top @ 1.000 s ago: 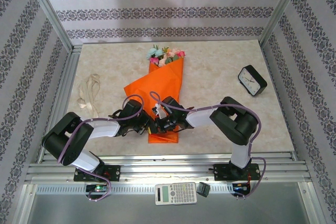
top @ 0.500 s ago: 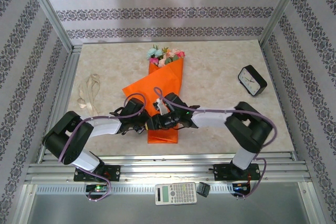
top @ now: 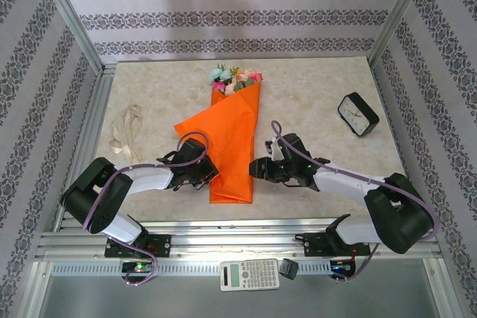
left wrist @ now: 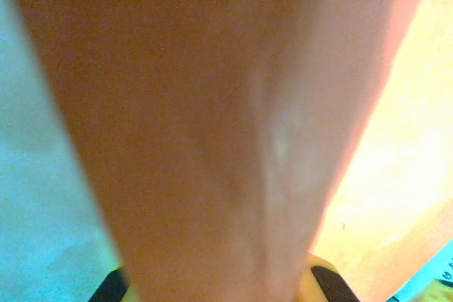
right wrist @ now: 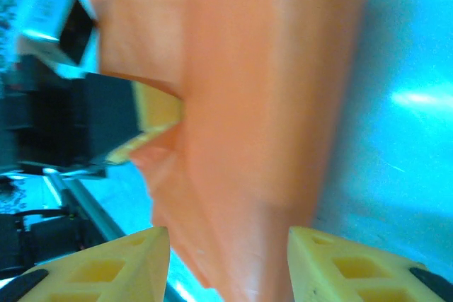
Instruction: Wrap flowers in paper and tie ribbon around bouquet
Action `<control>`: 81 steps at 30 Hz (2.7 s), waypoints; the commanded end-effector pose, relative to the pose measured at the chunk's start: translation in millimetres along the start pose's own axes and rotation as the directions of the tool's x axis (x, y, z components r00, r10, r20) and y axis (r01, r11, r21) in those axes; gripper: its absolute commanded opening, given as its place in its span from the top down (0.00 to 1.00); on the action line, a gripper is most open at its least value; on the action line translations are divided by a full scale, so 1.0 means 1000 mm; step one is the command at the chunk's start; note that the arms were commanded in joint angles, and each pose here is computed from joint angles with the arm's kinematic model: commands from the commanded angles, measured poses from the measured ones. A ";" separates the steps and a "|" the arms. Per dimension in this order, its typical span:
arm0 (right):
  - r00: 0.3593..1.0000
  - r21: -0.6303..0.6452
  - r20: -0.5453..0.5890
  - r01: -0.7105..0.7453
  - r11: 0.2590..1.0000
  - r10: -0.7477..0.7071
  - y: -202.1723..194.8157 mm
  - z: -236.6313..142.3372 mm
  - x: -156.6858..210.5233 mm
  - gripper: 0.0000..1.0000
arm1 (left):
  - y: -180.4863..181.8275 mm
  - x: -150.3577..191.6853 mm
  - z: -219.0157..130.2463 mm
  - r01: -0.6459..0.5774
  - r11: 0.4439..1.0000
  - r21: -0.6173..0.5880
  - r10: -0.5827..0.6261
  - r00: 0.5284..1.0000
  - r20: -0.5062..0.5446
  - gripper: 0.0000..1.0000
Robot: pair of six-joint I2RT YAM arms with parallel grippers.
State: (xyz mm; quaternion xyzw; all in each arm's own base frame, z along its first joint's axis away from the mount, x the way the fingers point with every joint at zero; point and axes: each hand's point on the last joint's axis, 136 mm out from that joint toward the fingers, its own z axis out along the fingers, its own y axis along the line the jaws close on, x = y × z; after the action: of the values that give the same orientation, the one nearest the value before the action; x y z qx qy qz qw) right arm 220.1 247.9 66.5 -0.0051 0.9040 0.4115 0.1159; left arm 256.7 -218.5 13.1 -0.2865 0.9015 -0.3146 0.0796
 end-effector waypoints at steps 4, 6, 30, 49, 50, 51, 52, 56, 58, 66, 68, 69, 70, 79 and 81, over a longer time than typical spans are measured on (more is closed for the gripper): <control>0.999 -0.015 -0.015 0.047 0.999 -0.047 -0.008 0.011 -0.006 0.53 | 0.105 0.012 -0.006 0.047 0.921 -0.387 -0.047 0.999 0.008 1.00; 0.998 -0.023 -0.034 0.047 0.999 -0.048 -0.009 0.019 -0.007 0.54 | 0.107 0.012 -0.007 0.043 0.917 -0.398 -0.043 0.999 0.010 1.00; 0.997 -0.110 0.033 0.074 0.991 -0.070 0.002 0.032 -0.033 0.69 | 0.123 0.011 -0.012 -0.012 0.881 -0.474 0.009 1.000 -0.008 1.00; 0.997 -0.205 0.016 0.081 0.975 -0.079 0.002 0.048 -0.065 0.90 | 0.137 0.008 -0.019 -0.049 0.844 -0.535 0.034 0.999 -0.037 1.00; 0.997 -0.205 0.016 0.079 0.976 -0.077 0.001 0.047 -0.065 0.96 | 0.138 0.007 -0.019 -0.050 0.840 -0.540 0.036 0.999 -0.037 1.00; 0.997 -0.209 0.017 0.080 0.975 -0.078 0.002 0.046 -0.065 0.96 | 0.138 0.007 -0.019 -0.051 0.840 -0.541 0.036 0.999 -0.039 1.00; 0.997 -0.212 0.020 0.082 0.974 -0.079 0.002 0.046 -0.065 0.96 | 0.138 0.007 -0.019 -0.051 0.841 -0.539 0.036 0.999 -0.038 1.00; 0.997 -0.205 0.037 0.080 0.975 -0.074 -0.001 0.045 -0.070 0.56 | 0.140 0.008 -0.020 -0.059 0.835 -0.547 0.038 0.998 -0.050 1.00; 0.997 -0.201 0.044 0.072 0.977 -0.065 -0.005 0.046 -0.076 0.52 | 0.140 0.007 -0.021 -0.060 0.832 -0.552 0.038 0.998 -0.051 1.00; 0.999 -0.275 0.028 0.044 0.960 -0.038 -0.005 0.057 -0.097 0.55 | 0.143 0.007 -0.023 -0.062 0.826 -0.561 0.037 0.998 -0.055 1.00; 0.999 -0.298 0.018 0.041 0.954 -0.037 -0.002 0.062 -0.101 0.55 | 0.143 0.007 -0.023 -0.065 0.826 -0.560 0.039 0.998 -0.058 1.00; 0.999 -0.299 0.019 0.039 0.953 -0.035 -0.001 0.063 -0.103 0.57 | 0.143 0.007 -0.023 -0.064 0.826 -0.560 0.037 0.998 -0.060 1.00; 0.999 -0.295 0.024 0.040 0.955 -0.034 -0.003 0.063 -0.105 0.59 | 0.144 0.007 -0.023 -0.065 0.824 -0.563 0.037 0.997 -0.062 1.00; 0.997 -0.275 0.076 0.044 0.960 -0.024 -0.008 0.053 -0.120 0.89 | 0.145 0.006 -0.026 -0.069 0.819 -0.569 0.037 0.997 -0.067 1.00; 0.996 -0.275 0.083 0.047 0.960 -0.025 -0.006 0.052 -0.123 0.61 | 0.145 0.006 -0.027 -0.071 0.819 -0.569 0.038 0.997 -0.069 1.00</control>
State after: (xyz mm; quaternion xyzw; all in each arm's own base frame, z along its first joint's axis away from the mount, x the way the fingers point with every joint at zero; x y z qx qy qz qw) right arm 326.0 273.2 37.1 -0.0071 0.8423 0.5297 0.0999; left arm 256.0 -207.7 7.2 -0.2205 0.9364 -0.2623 0.0762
